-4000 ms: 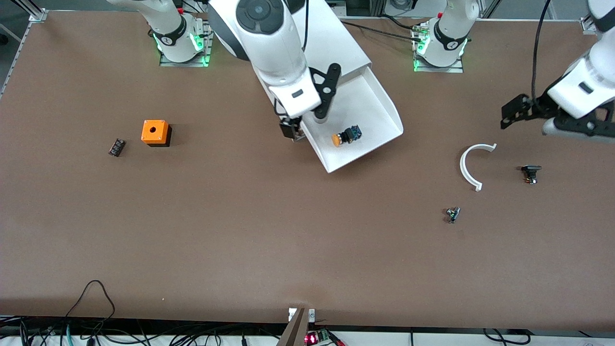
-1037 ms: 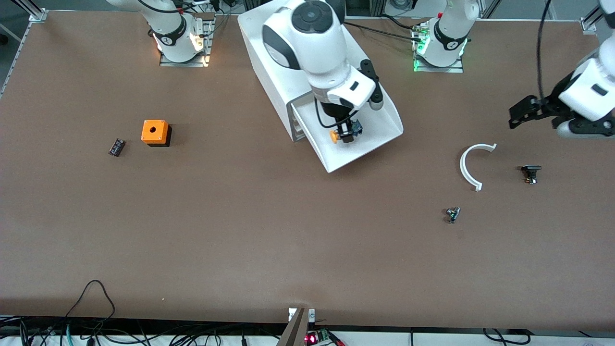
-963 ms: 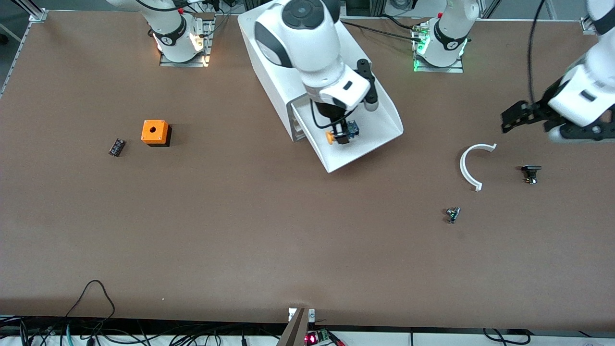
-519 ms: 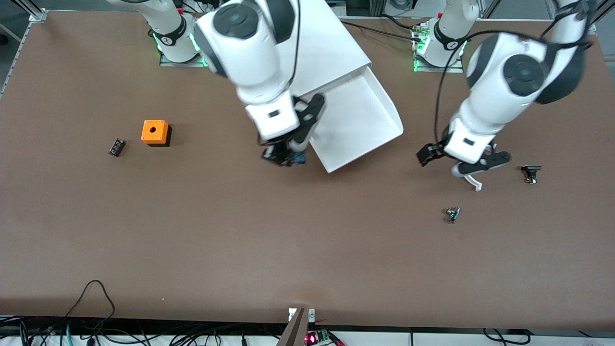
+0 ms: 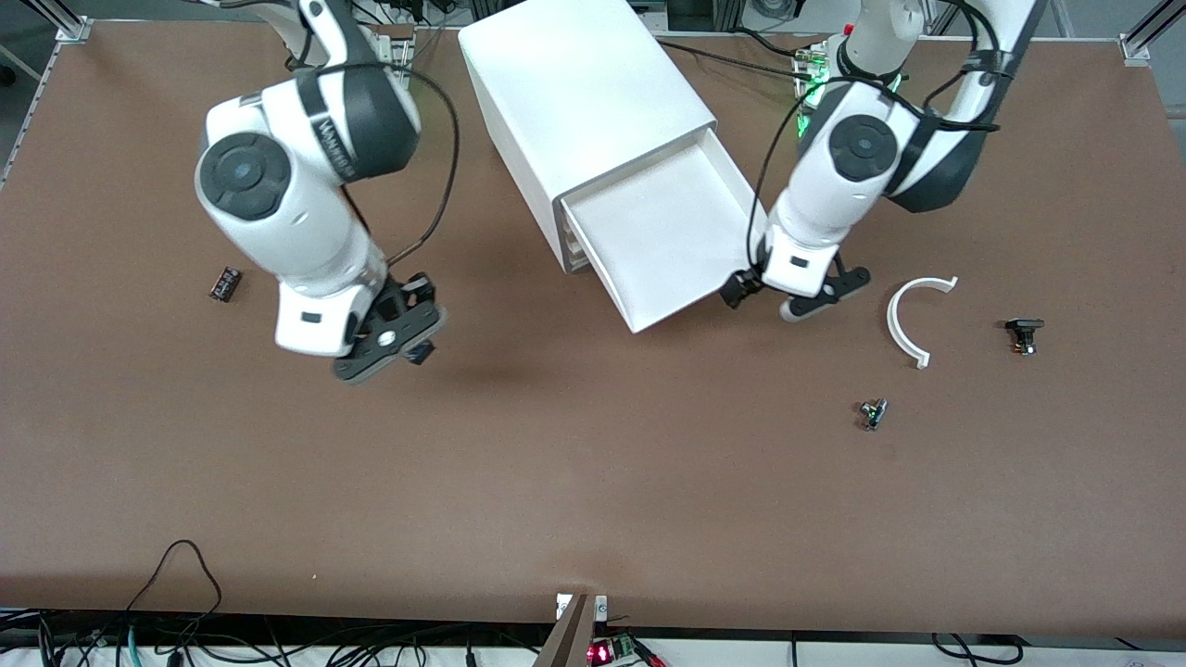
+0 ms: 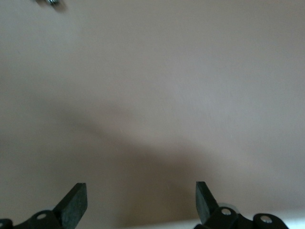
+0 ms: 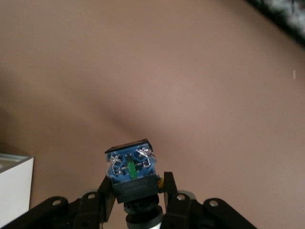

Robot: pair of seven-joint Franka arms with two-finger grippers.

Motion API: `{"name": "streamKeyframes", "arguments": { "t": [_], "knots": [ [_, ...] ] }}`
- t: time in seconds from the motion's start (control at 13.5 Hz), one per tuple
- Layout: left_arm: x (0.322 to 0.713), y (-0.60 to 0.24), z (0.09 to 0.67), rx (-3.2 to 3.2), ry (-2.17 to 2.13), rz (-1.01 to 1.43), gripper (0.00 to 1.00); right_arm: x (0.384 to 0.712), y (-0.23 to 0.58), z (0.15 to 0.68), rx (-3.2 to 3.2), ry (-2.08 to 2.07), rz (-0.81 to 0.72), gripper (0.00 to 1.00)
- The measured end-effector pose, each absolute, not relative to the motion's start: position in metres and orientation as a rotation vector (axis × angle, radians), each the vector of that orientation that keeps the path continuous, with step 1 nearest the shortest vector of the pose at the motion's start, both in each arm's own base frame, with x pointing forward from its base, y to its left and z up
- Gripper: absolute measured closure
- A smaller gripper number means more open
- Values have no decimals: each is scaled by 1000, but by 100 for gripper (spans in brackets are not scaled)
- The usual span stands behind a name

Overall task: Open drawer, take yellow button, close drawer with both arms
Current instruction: 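Push the drawer shut with the left gripper while the right gripper carries the button, then place the button beside the orange box with the right gripper while the left gripper withdraws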

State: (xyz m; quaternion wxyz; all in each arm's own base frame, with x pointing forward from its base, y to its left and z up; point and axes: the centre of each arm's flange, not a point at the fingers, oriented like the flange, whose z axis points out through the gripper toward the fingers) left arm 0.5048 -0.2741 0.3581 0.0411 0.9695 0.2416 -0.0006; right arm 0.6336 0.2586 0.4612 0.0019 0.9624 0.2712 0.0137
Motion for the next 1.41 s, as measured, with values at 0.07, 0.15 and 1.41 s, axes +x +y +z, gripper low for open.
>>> {"name": "streamKeyframes", "arguments": {
  "t": [0.07,0.15,1.41],
  "knots": [
    [495,-287,356,2977,711,-15,0,636,235,446,3040,758,-11,56],
    [485,-299,354,2986,673,-25,0,638,209,430,3052,693,-57,56],
    [365,-400,345,3077,264,-84,0,550,18,231,3025,680,158,56]
  ]
}}
